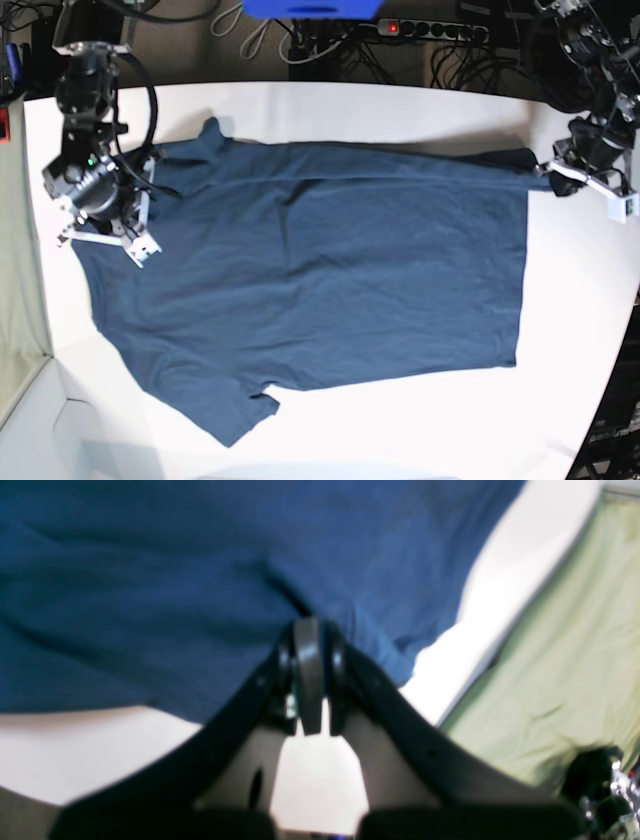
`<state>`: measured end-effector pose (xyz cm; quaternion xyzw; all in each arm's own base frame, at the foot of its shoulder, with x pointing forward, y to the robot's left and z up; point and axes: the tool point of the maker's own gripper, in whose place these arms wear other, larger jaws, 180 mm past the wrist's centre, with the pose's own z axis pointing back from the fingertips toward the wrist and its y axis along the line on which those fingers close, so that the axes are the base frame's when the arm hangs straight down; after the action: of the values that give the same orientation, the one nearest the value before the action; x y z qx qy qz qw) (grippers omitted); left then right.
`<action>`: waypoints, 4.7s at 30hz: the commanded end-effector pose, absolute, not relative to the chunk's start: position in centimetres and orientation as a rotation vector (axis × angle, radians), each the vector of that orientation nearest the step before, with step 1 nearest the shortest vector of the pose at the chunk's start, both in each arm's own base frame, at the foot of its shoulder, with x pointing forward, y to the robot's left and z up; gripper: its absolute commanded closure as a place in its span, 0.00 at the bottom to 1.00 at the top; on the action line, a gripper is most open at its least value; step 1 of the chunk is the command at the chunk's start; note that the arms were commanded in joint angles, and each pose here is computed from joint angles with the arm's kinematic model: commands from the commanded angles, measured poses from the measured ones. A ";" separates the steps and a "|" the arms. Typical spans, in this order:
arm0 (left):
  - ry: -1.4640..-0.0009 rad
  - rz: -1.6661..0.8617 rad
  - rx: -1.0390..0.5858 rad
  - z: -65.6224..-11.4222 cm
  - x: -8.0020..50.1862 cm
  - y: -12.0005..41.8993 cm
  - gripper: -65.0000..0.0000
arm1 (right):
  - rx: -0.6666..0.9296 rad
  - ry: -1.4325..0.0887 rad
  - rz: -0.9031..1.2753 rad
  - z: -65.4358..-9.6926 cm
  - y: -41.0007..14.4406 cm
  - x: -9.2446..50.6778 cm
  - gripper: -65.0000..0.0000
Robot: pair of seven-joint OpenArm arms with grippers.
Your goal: Layout the t-shirt on the table in an organized manner, then fold the t-shirt properly
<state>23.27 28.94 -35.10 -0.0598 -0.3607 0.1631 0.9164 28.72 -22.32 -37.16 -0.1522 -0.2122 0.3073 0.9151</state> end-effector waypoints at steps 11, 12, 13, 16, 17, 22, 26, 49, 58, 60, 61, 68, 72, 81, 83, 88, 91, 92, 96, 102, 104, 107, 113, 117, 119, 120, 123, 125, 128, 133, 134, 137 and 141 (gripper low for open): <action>-0.809 0.308 -0.092 -32.8 24.9 30.5 1.00 | -0.357 -0.486 0.614 -35.7 -25.1 32.3 1.00; -0.815 0.302 -0.088 -32.5 25.0 30.5 1.00 | -0.361 -0.495 0.613 -35.4 -25.2 32.6 1.00; -0.823 0.296 -0.084 -32.2 25.1 30.5 1.00 | -0.367 -0.499 0.608 -35.2 -25.5 32.8 1.00; -0.836 0.283 -0.077 -31.6 25.2 30.4 1.00 | -0.381 -0.508 0.558 -34.5 -26.9 32.9 1.00; -0.837 0.281 -0.077 -31.6 25.2 30.3 1.00 | -0.383 -0.511 0.546 -34.4 -27.3 32.9 1.00; -0.844 0.281 -0.081 -31.5 25.6 30.2 1.00 | -0.370 -0.516 0.528 -34.6 -27.6 33.5 1.00; -0.844 0.287 -0.079 -31.7 25.6 30.3 1.00 | -0.337 -0.511 0.530 -35.9 -27.4 33.6 1.00; -0.684 0.365 -0.234 -38.3 28.1 28.7 1.00 | -0.306 -0.569 0.512 -34.9 -27.0 36.8 1.00; -0.746 0.365 -0.186 -37.7 29.3 29.6 1.00 | -0.310 -0.586 0.511 -34.4 -27.0 37.3 1.00; -0.744 0.364 -0.178 -37.8 29.3 29.6 1.00 | -0.305 -0.590 0.507 -34.3 -27.0 37.7 1.00; -0.743 0.364 -0.176 -37.8 29.2 29.7 1.00 | -0.299 -0.592 0.505 -34.4 -26.9 37.9 1.00; -0.746 0.363 -0.174 -37.7 29.3 29.8 0.99 | -0.252 -0.547 0.485 -36.4 -27.1 38.1 1.00; -0.753 0.360 -0.180 -37.3 29.9 29.7 0.99 | -0.250 -0.552 0.486 -36.4 -27.1 38.1 0.95; -0.710 0.346 -0.186 -38.4 29.5 29.5 0.41 | -0.269 -0.583 0.471 -35.2 -27.6 38.2 0.44; -0.721 0.343 -0.184 -38.1 29.6 29.6 0.29 | -0.278 -0.592 0.453 -34.7 -28.1 38.2 0.44; -0.795 0.300 -0.151 -35.4 30.1 29.6 0.21 | -0.283 -0.590 0.391 -34.7 -29.9 37.5 0.44; -0.824 0.267 -0.127 -34.1 29.4 29.2 0.21 | -0.288 -0.572 0.358 -35.4 -31.2 36.1 0.44; -0.830 0.257 -0.121 -33.8 29.2 29.1 0.21 | -0.286 -0.562 0.355 -35.8 -31.3 35.7 0.44; -0.806 0.250 -0.135 -34.6 27.7 27.8 0.21 | -0.278 -0.520 0.345 -37.4 -31.7 33.8 0.44; -0.722 0.294 -0.165 -37.8 25.0 26.7 0.21 | -0.269 -0.484 0.350 -38.6 -31.6 32.4 0.44; -0.702 0.314 -0.180 -38.6 24.7 26.3 0.21 | -0.268 -0.484 0.350 -38.7 -31.5 32.4 0.44; -0.689 0.323 -0.181 -39.1 24.4 26.3 0.21 | -0.268 -0.484 0.350 -38.7 -31.5 32.4 0.44; -0.659 0.327 -0.179 -39.8 23.3 26.2 0.21 | -0.268 -0.485 0.351 -38.6 -31.5 32.5 0.44; -0.633 0.329 -0.180 -40.6 22.5 26.0 0.21 | -0.267 -0.485 0.351 -38.6 -31.5 32.5 0.44; -0.612 0.341 -0.190 -41.3 22.3 26.0 0.21 | -0.260 -0.500 0.352 -38.7 -31.3 32.7 0.44; -0.597 0.350 -0.194 -41.8 22.0 26.0 0.21 | -0.257 -0.510 0.352 -38.6 -31.2 32.9 0.44; -0.560 0.372 -0.207 -43.1 21.5 25.9 0.21 | -0.254 -0.517 0.353 -38.6 -31.1 32.9 0.44; -0.544 0.384 -0.214 -43.7 21.4 25.9 0.21 | -0.254 -0.517 0.353 -38.6 -31.1 32.9 0.44; -0.537 0.393 -0.224 -44.0 21.4 25.9 0.21 | -0.256 -0.517 0.354 -38.6 -31.2 32.9 0.44; -0.536 0.390 -0.232 -44.1 21.5 25.7 0.29 | -0.259 -0.517 0.354 -38.6 -31.3 32.9 0.44; -0.540 0.367 -0.240 -44.0 21.6 25.5 0.37 | -0.260 -0.516 0.354 -38.5 -31.4 32.9 0.44; -0.555 0.267 -0.258 -43.8 21.7 24.8 0.69 | -0.260 -0.516 0.354 -38.5 -31.4 32.9 0.44; -0.563 0.226 -0.269 -43.7 21.8 24.4 0.81 | -0.263 -0.516 0.355 -38.5 -31.5 32.9 0.44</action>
<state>22.64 24.32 -43.23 -0.1381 -0.2978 0.1184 0.9371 31.81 -30.68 -40.01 -0.1164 -0.2322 0.1766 0.9494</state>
